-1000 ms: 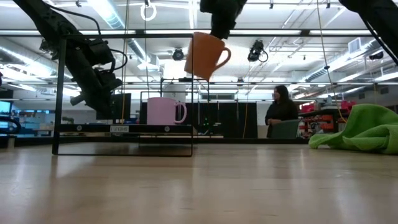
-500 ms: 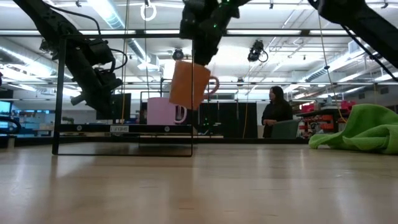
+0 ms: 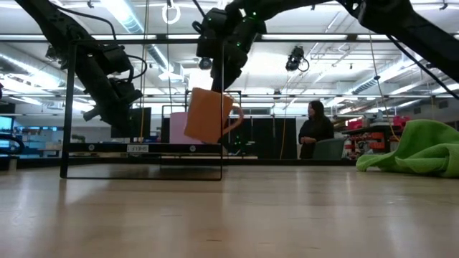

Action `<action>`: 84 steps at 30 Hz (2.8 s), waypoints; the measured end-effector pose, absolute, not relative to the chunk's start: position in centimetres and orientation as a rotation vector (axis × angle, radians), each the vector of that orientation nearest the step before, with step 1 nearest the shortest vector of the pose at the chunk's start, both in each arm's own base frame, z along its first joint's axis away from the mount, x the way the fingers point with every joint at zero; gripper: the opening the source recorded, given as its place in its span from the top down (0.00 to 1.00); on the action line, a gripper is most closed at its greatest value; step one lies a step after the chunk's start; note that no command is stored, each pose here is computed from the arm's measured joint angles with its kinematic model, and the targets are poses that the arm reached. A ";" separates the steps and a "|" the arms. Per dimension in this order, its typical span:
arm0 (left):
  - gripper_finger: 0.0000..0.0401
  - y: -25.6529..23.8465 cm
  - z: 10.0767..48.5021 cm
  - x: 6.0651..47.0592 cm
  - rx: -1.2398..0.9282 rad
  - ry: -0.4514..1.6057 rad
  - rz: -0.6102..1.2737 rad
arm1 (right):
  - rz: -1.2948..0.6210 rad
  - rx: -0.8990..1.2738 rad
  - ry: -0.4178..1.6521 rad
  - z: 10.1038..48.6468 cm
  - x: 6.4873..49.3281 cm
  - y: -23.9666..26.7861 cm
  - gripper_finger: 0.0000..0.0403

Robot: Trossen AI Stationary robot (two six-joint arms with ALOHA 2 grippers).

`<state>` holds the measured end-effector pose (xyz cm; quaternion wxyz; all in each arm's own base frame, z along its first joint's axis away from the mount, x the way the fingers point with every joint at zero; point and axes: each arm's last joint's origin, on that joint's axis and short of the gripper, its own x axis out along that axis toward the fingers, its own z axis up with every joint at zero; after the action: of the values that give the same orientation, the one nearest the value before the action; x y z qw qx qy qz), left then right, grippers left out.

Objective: Stack small to large cups/mugs on shelf
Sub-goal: Put the orange mug on the shelf

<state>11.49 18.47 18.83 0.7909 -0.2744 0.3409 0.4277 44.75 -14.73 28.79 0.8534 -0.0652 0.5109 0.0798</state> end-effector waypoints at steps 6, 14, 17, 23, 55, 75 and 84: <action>0.96 18.5 18.8 11.5 -0.590 0.734 0.920 | 0.173 -0.142 1.079 28.2 45.1 -14.8 0.98; 0.96 18.5 18.9 11.5 -0.583 0.731 0.918 | 0.170 -0.140 1.079 28.3 45.0 -14.8 0.98; 0.94 18.5 18.9 11.5 -0.582 0.732 0.917 | 0.169 -0.140 1.076 28.3 45.0 -14.8 0.98; 0.96 18.5 18.9 11.5 -0.581 0.733 0.917 | 0.165 -0.134 1.076 28.3 45.1 -14.8 0.96; 0.95 18.5 18.8 11.5 -0.583 0.733 0.917 | 0.165 -0.108 1.045 28.5 45.2 -14.8 0.92; 0.94 18.5 18.8 11.5 -0.583 0.734 0.917 | 0.157 -0.093 1.046 28.5 45.3 -14.7 0.91; 0.95 18.5 18.8 11.5 -0.583 0.734 0.916 | 0.150 -0.075 1.038 27.7 46.0 -14.5 0.85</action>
<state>11.52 18.48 18.85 0.7928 -0.2710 0.3414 0.4261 45.99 -14.52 27.67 0.8650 -0.0356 0.4954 0.0716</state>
